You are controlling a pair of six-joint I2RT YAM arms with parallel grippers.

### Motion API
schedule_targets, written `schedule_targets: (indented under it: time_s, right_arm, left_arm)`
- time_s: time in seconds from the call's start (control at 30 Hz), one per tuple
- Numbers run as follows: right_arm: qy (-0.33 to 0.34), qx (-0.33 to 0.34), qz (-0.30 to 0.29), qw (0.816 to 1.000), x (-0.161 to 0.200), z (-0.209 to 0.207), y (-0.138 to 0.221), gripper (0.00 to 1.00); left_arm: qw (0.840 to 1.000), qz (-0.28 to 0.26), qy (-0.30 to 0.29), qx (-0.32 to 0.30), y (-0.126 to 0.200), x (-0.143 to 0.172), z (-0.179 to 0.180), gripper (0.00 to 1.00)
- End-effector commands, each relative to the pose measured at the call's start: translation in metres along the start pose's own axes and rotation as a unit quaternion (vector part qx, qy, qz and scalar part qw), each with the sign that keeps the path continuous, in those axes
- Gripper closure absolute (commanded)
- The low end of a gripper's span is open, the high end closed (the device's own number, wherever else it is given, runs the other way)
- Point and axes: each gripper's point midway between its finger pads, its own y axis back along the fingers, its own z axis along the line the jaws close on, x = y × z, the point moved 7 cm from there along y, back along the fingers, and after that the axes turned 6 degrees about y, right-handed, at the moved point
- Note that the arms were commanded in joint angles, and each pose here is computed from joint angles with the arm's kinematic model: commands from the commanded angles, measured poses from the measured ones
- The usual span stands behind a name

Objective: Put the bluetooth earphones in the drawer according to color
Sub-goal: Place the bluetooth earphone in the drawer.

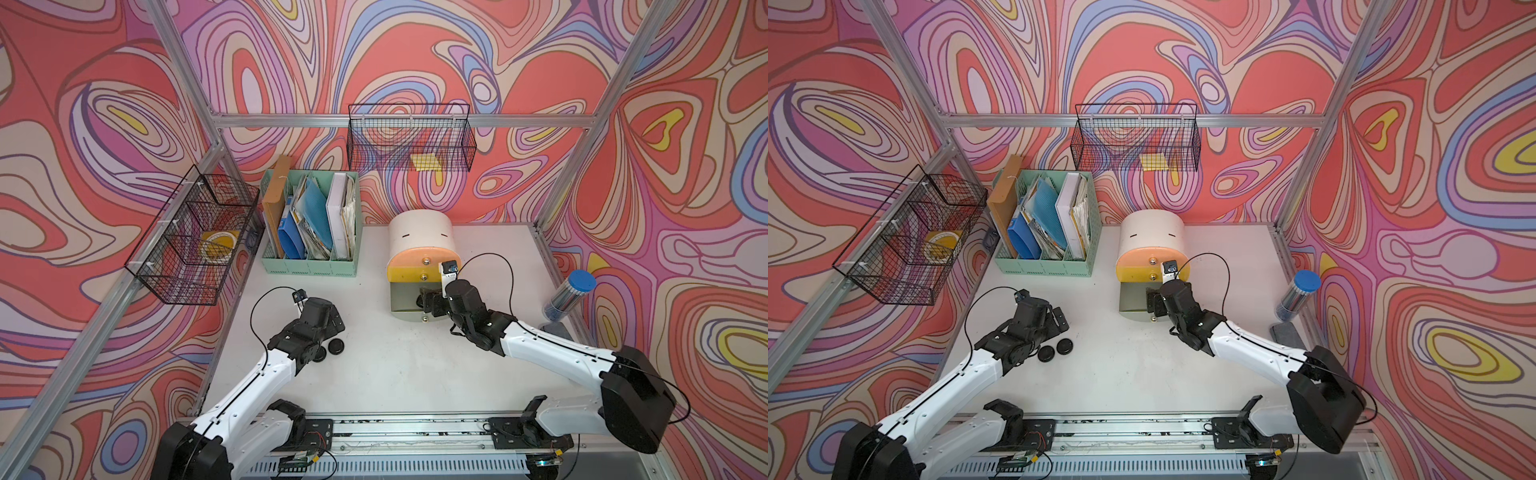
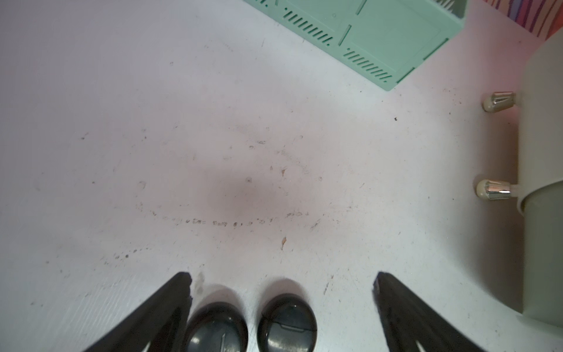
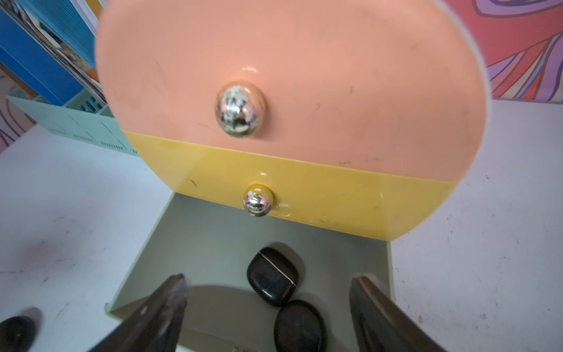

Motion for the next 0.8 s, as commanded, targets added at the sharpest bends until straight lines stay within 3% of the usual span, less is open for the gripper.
schedule_targets:
  time_s: [0.0, 0.13, 0.33, 0.77]
  right_arm:
    - [-0.010, -0.023, 0.011, 1.000, 0.006, -0.002, 0.015, 0.10]
    - [-0.018, -0.044, 0.014, 0.999, 0.013, -0.004, 0.027, 0.09]
    - [-0.030, -0.068, 0.025, 0.997, 0.027, -0.003, 0.032, 0.09]
    - [-0.038, -0.082, 0.027, 0.996, 0.034, 0.001, 0.028, 0.09]
  left_arm:
    - [0.998, 0.009, 0.048, -0.043, 0.008, 0.006, 0.018, 0.04]
    - [0.995, 0.027, 0.072, -0.062, 0.008, 0.018, 0.031, 0.10]
    - [0.989, 0.065, 0.059, -0.123, 0.000, 0.040, 0.052, 0.22]
    - [0.982, 0.140, 0.012, -0.125, -0.021, 0.062, 0.050, 0.33]
